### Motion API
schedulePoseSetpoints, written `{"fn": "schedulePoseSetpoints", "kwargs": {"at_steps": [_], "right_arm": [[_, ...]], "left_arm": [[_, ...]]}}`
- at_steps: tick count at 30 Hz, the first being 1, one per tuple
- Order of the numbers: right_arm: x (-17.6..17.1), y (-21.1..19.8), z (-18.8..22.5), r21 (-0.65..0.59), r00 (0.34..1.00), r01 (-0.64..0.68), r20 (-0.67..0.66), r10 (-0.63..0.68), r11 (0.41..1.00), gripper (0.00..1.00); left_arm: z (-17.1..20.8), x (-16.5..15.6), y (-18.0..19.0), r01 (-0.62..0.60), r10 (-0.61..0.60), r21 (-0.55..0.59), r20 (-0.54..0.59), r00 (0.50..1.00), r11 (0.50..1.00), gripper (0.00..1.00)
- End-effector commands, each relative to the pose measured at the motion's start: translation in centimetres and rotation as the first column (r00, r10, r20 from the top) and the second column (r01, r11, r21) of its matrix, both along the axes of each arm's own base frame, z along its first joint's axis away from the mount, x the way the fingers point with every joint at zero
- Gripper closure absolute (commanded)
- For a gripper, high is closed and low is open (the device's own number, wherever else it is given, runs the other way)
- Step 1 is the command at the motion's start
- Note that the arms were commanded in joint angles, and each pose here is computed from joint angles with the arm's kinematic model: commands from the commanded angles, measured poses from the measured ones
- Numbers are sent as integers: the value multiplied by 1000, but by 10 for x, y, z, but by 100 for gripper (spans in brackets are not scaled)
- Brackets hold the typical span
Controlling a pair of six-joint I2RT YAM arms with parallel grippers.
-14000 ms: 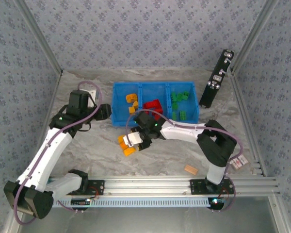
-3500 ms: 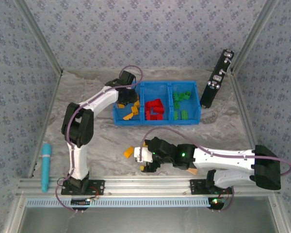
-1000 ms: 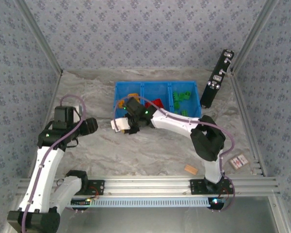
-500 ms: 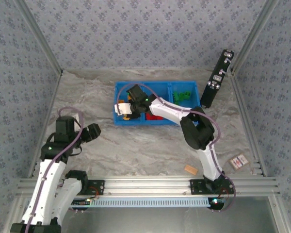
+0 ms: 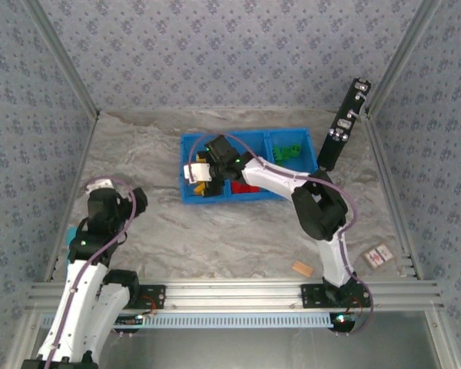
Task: Sort the legos into containers by color
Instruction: Place the lego in the container, then reset both arms
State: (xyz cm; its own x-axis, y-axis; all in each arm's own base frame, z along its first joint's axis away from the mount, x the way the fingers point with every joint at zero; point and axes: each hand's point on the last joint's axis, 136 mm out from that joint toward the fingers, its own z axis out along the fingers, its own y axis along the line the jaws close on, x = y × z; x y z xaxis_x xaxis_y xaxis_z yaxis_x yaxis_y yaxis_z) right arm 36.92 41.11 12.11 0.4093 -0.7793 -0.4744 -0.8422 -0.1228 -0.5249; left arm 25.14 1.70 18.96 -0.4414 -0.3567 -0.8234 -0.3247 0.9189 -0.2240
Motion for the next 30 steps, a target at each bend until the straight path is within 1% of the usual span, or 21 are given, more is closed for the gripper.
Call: {"fn": "schedulePoseSetpoints", "kwargs": {"at_steps": [1, 3, 4, 7, 8, 11, 13, 15, 17, 18, 19, 20, 21, 22, 23, 24, 25, 26, 27, 28, 30], "right_arm": [[-13, -8, 52, 94, 998, 35, 39, -39, 995, 1], [-17, -26, 77, 148, 992, 98, 60, -108, 984, 1], [-19, -36, 83, 161, 988, 129, 63, -140, 979, 1], [-26, -77, 105, 249, 961, 243, 71, -267, 938, 1], [-33, -92, 99, 265, 952, 276, 53, -300, 924, 1], [-45, -142, 105, 344, 906, 393, 13, -422, 853, 1], [-49, -177, 103, 385, 857, 482, -21, -514, 787, 1], [-50, -215, 99, 458, 769, 600, -103, -631, 656, 1], [-56, -245, 95, 507, 699, 671, -188, -690, 541, 1], [-59, -260, 91, 521, 656, 706, -224, -721, 481, 1], [-61, -274, 86, 530, 617, 732, -249, -747, 428, 1], [-63, -288, 79, 535, 571, 760, -281, -771, 368, 1], [-62, -306, 73, 548, 510, 785, -307, -803, 289, 1], [-61, -323, 68, 556, 447, 806, -344, -826, 205, 1], [-59, -345, 65, 571, 371, 815, -388, -844, 96, 1], [-58, -367, 60, 579, 293, 815, -442, -848, -20, 1], [-57, -383, 59, 591, 250, 800, -487, -837, -106, 1], [-55, -400, 58, 609, 227, 773, -526, -820, -177, 1], [-53, -411, 54, 615, 216, 757, -556, -803, -222, 1], [-51, -421, 48, 608, 192, 751, -572, -797, -256, 1], [-42, -438, 33, 578, 130, 763, -576, -807, -289, 1]], "left_arm": [[24, 22, 47, -230, 174, 229, 241, 955, 946, 4], [9, 34, 49, -241, 162, 266, 288, 944, 933, 5], [-2, 39, 51, -244, 165, 270, 285, 944, 932, 6], [-34, 62, 46, -186, 102, 318, 263, 959, 930, 6], [-39, 68, 45, -174, 91, 326, 254, 963, 929, 5], [-49, 92, 37, -117, 32, 352, 239, 970, 929, 4], [-60, 105, 36, -90, 25, 321, 202, 979, 943, 4], [-70, 114, 37, -91, 26, 304, 212, 977, 948, 4], [-77, 121, 34, -72, 7, 314, 203, 979, 947, 4], [-82, 123, 30, -34, -15, 309, 155, 988, 950, 4], [-82, 127, 28, -20, -27, 308, 146, 989, 951, 3], [-86, 132, 19, 33, -81, 309, 141, 987, 950, 0], [-95, 138, 13, 75, -122, 306, 137, 983, 949, 0], [-95, 142, 17, 66, -120, 306, 159, 980, 950, 0], [-102, 138, 17, 87, -117, 278, 90, 989, 957, 0], [-96, 142, 18, 77, -114, 281, 117, 986, 957, 0], [-95, 142, 17, 76, -124, 290, 152, 981, 954, 0], [-101, 139, 17, 89, -124, 280, 107, 987, 956, 0], [-99, 141, 16, 98, -130, 278, 99, 987, 956, 0], [-98, 142, 15, 95, -135, 287, 124, 983, 953, 0], [-100, 141, 14, 109, -141, 280, 97, 985, 954, 0]]}}
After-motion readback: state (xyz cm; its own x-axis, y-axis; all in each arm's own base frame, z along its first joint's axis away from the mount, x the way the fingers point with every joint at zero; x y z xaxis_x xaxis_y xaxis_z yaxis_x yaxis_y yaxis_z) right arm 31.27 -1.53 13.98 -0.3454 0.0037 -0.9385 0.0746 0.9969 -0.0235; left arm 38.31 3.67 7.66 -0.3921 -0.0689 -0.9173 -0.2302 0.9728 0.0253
